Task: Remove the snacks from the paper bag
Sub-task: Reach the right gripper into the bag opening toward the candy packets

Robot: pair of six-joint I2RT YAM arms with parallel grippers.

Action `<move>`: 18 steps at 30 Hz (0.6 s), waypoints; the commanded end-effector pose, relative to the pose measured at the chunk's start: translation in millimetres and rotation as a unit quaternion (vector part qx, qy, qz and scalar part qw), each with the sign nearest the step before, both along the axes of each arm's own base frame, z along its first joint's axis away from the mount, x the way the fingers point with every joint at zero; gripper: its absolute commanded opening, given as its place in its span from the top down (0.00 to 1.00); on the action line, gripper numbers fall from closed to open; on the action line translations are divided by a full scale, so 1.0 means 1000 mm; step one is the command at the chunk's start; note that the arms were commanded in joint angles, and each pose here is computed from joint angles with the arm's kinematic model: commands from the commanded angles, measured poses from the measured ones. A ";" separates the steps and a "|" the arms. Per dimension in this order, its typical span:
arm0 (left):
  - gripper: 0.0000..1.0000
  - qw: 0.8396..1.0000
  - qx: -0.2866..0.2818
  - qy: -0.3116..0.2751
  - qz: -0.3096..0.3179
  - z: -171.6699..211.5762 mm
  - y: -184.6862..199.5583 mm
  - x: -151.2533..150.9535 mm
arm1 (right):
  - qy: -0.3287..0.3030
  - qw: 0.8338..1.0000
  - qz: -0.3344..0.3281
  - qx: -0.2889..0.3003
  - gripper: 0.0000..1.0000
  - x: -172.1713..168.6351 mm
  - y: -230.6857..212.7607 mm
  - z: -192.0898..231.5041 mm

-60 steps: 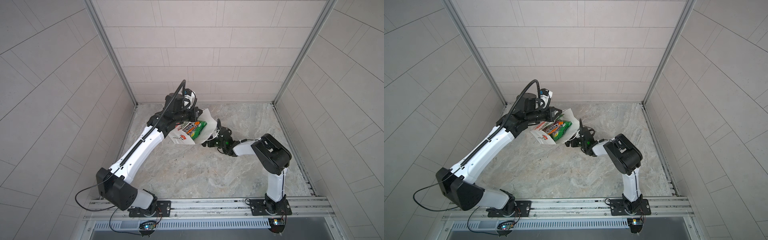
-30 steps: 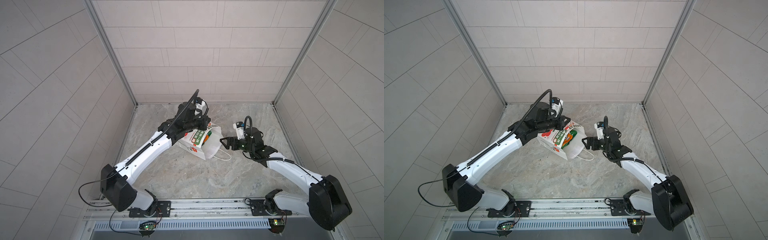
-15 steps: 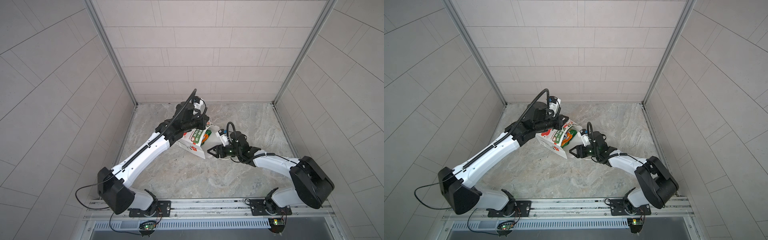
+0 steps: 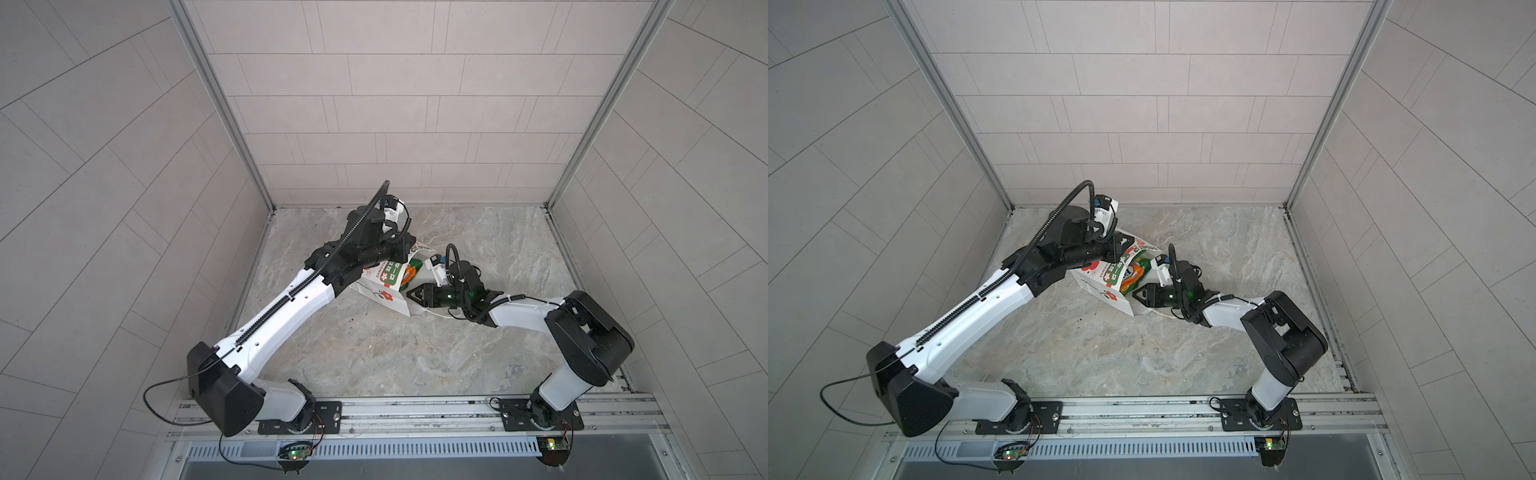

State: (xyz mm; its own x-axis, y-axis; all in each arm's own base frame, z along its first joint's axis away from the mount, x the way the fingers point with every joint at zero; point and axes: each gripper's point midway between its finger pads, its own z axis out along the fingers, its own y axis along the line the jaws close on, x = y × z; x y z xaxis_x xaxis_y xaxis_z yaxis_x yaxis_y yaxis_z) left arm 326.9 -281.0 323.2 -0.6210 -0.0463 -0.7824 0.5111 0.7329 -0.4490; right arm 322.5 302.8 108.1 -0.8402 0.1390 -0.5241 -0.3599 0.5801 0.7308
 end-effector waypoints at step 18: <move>1.00 1.000 -0.006 -0.020 -0.015 0.012 0.001 -0.012 | -0.017 0.989 -0.116 0.093 0.69 0.034 0.013 0.035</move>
